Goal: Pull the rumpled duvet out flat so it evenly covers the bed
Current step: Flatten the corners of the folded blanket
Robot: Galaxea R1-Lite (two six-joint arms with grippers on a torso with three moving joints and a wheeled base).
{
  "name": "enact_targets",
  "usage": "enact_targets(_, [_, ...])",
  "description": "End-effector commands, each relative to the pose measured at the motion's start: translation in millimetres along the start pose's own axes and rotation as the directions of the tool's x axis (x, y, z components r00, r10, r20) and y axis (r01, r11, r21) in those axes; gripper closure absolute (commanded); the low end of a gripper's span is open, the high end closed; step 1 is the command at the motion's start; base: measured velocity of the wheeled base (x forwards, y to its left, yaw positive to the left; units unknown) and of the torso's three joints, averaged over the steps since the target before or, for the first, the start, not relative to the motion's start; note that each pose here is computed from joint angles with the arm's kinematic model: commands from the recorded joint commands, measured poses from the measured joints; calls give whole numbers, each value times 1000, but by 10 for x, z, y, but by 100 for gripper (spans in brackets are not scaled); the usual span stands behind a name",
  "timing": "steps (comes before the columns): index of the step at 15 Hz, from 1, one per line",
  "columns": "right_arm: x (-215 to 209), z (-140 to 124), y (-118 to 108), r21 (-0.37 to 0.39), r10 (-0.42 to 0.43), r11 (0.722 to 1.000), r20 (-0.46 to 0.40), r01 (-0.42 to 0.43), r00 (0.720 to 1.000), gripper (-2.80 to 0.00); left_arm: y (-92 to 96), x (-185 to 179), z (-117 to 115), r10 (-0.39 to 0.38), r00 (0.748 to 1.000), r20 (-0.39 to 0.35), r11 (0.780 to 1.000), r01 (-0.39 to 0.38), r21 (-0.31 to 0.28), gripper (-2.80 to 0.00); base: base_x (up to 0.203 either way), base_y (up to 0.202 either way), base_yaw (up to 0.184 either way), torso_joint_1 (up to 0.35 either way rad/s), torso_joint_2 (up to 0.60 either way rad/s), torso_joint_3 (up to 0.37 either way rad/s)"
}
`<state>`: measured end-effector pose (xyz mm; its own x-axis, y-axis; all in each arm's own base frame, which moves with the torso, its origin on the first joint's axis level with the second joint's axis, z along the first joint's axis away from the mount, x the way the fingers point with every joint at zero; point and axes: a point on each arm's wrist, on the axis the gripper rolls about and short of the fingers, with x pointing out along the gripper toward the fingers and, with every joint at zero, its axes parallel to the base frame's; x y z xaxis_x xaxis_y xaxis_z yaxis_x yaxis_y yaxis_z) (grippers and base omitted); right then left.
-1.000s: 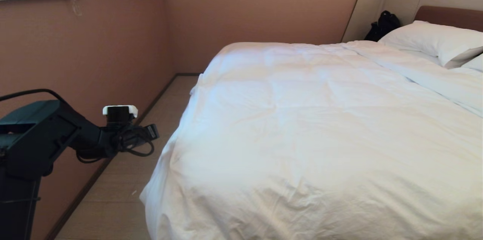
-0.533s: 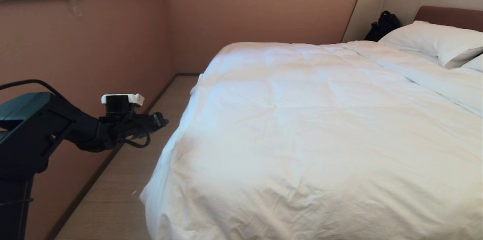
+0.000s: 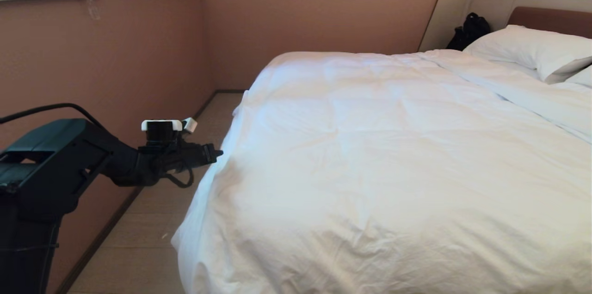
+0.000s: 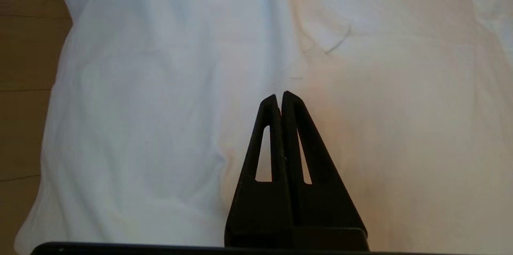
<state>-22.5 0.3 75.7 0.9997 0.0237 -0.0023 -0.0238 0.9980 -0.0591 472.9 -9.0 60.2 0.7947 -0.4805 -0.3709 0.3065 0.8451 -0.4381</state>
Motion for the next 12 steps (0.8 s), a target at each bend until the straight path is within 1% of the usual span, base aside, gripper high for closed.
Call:
enact_targets(1, [0, 2, 0, -1, 1, 1000, 2, -1, 1000, 0, 43, 49, -98, -2, 1000, -11, 1000, 2, 18, 0, 0, 0, 0, 0, 0, 0])
enact_targets(4, [0, 0, 0, -1, 1, 1000, 1, -1, 1000, 0, 18, 81, -192, -16, 1000, 7, 997, 16, 79, 0, 0, 0, 0, 0, 0, 0])
enact_targets(7, [0, 0, 0, -1, 1, 1000, 1, -1, 1000, 0, 81, 187, -345, -4, 1000, 1, 989, 4, 144, 0, 0, 0, 0, 0, 0, 0])
enact_targets(9, [0, 0, 0, -1, 1, 1000, 1, -1, 1000, 0, 115, 218, -399, 5, 1000, -8, 987, -4, 159, 0, 0, 0, 0, 0, 0, 0])
enact_targets(11, [0, 0, 0, -1, 1, 1000, 1, -1, 1000, 0, 151, 242, -444, 17, 1000, -16, 988, -14, 154, 0, 0, 0, 0, 0, 0, 0])
enact_targets(12, [0, 0, 0, -1, 1, 1000, 1, -1, 1000, 0, 182, 264, -482, 51, 999, -16, 987, -48, 153, 0, 0, 0, 0, 0, 0, 0])
